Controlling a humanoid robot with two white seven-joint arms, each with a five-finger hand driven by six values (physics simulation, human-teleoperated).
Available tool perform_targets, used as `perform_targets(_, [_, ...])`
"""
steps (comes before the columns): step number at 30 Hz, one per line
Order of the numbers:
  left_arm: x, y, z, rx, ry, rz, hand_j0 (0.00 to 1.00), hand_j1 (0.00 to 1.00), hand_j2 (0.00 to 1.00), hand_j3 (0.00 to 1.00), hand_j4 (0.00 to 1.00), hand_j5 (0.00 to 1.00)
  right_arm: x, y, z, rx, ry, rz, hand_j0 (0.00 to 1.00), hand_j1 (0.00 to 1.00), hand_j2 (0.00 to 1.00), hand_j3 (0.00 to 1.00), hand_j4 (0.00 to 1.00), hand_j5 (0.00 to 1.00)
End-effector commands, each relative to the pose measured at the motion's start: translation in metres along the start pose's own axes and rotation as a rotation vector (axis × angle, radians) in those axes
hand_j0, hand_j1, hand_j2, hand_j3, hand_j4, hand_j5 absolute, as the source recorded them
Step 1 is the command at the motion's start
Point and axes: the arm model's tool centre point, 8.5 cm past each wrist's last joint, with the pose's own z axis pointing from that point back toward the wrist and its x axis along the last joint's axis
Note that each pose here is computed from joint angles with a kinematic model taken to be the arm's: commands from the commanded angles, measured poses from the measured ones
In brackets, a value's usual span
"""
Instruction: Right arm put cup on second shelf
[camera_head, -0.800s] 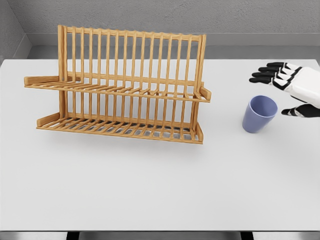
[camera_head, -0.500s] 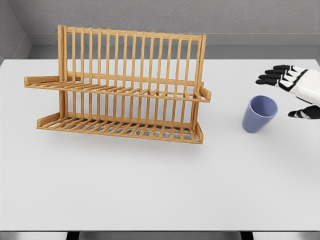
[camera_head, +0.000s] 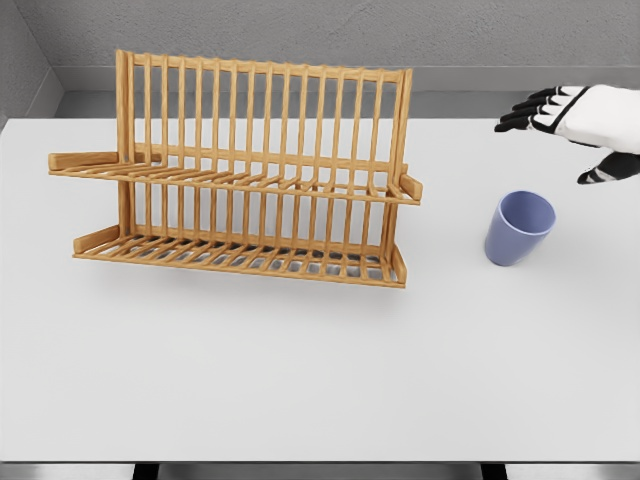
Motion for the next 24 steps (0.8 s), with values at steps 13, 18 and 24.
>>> perform_targets(13, [0.000,0.000,0.000,0.000,0.000,0.000,1.00,1.00,1.00,1.00,1.00,1.00,-0.002,0.037,-0.005,0.115,-0.002,-0.051,1.00,1.00,1.00,1.00,1.00,1.00])
perform_targets(18, [0.000,0.000,0.000,0.000,0.000,0.000,1.00,1.00,1.00,1.00,1.00,1.00,0.001,0.052,-0.013,0.151,-0.020,-0.073,1.00,1.00,1.00,1.00,1.00,1.00])
perform_targets(24, [0.000,0.000,0.000,0.000,0.000,0.000,1.00,1.00,1.00,1.00,1.00,1.00,-0.004,0.066,-0.025,0.166,-0.016,-0.107,1.00,1.00,1.00,1.00,1.00,1.00])
